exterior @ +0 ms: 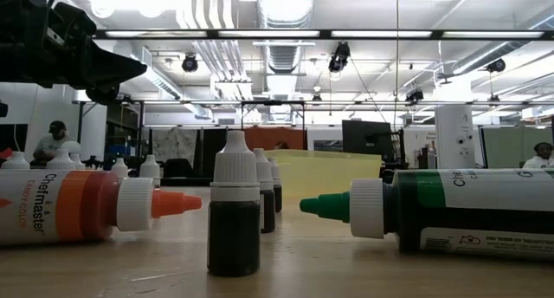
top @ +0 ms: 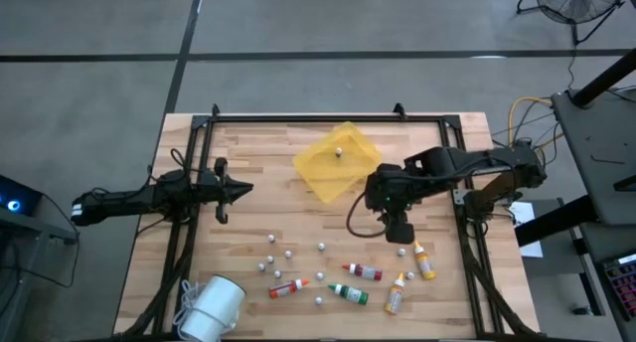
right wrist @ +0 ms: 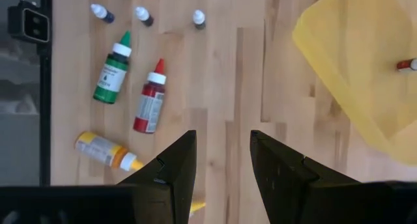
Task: Pick & Place food coloring
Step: Put the small black food coloring bottle into the yellow bin
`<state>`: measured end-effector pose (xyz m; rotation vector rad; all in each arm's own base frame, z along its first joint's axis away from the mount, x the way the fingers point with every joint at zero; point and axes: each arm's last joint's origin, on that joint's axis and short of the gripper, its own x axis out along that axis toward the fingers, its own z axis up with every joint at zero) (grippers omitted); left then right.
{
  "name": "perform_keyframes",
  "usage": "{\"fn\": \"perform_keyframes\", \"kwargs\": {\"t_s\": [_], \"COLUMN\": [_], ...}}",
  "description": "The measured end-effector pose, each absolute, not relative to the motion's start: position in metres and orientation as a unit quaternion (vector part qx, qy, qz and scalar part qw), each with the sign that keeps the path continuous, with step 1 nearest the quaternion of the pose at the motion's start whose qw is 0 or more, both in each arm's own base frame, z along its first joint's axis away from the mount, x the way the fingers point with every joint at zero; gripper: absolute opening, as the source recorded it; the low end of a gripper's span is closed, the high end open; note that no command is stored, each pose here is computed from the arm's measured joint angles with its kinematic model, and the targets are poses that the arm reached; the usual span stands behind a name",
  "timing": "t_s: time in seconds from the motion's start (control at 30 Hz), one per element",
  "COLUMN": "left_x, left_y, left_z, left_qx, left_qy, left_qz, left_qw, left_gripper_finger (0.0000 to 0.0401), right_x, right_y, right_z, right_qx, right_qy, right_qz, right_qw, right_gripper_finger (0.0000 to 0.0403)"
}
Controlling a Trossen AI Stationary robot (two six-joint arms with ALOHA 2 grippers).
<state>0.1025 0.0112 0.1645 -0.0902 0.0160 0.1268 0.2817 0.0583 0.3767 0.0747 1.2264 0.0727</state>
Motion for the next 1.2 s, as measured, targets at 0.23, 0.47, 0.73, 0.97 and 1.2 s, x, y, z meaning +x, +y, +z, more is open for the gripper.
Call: {"fn": "perform_keyframes", "kwargs": {"t_s": [0.23, 0.47, 0.73, 0.97, 1.2], "left_x": [0.103, 0.103, 0.103, 0.103, 0.103], "left_y": [0.011, 0.011, 0.011, 0.011, 0.011], "left_z": [0.164, 0.164, 0.164, 0.164, 0.164], "left_qx": [-0.045, -0.045, -0.045, -0.045, -0.045], "left_qy": [0.008, 0.008, 0.008, 0.008, 0.008], "left_qz": [0.063, 0.064, 0.064, 0.064, 0.064], "left_qw": [0.997, 0.997, 0.997, 0.997, 0.997], "left_gripper_finger": [0.0000, 0.0000, 0.0000, 0.0000, 0.0000], "right_x": [0.271, 0.245, 0.198, 0.161, 0.145], "right_y": [0.062, 0.064, 0.061, 0.059, 0.060], "right_z": [0.365, 0.346, 0.328, 0.322, 0.312], "right_qx": [0.037, 0.032, 0.019, 0.007, -0.030], "right_qy": [0.590, 0.567, 0.565, 0.551, 0.548], "right_qz": [0.032, 0.049, 0.067, 0.093, 0.128], "right_qw": [0.806, 0.821, 0.822, 0.830, 0.826], "right_gripper_finger": [0.0134, 0.0134, 0.0134, 0.0134, 0.0135]}}
